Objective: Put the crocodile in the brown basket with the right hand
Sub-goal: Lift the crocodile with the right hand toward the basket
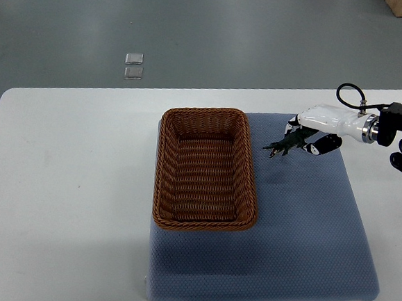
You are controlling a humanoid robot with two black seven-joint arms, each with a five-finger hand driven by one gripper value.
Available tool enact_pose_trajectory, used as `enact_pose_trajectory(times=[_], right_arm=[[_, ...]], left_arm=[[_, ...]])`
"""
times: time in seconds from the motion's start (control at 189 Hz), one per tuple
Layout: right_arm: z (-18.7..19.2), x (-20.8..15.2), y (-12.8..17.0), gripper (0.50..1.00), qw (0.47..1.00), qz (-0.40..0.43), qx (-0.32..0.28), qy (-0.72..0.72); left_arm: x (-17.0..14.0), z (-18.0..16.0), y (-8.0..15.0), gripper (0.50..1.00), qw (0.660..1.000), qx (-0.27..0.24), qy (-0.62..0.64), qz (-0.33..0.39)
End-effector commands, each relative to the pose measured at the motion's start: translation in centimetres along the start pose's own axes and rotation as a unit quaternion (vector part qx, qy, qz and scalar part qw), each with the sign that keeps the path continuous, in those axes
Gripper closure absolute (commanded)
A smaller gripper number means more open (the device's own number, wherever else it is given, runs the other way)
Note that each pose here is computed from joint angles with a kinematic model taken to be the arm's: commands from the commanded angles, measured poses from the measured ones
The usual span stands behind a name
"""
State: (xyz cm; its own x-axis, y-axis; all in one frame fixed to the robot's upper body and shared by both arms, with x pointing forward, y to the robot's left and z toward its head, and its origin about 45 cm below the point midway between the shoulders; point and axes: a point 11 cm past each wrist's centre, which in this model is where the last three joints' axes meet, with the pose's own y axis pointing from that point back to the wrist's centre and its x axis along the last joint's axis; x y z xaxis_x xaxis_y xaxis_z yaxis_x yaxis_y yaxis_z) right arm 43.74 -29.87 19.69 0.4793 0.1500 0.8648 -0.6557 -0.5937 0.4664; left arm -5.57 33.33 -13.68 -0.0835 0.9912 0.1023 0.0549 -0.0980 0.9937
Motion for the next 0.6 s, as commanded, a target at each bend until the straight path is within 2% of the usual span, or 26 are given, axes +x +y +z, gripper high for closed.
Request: enact_pose_trajectory(times=[0.0,0.402,0.592], right_arm=[[0.0,0.4,0.0,1.000,1.000,-0.002,0.001,-0.002],[-0.3,4.2,0.0,1.000,0.999,0.023,0.007,-0.038],[-1.6,7.3,-0.7,1.000,0.998,0.047,0.025,-0.035]], left_arm=[[0.0,0.0,0.0,0.500,1.000,0.000,0.000,0.000],[0.0,0.0,0.0,0.500,1.000,0.000,0.000,0.001],[0.0,0.0,0.0,0.500,1.000,0.000,0.000,0.000]])
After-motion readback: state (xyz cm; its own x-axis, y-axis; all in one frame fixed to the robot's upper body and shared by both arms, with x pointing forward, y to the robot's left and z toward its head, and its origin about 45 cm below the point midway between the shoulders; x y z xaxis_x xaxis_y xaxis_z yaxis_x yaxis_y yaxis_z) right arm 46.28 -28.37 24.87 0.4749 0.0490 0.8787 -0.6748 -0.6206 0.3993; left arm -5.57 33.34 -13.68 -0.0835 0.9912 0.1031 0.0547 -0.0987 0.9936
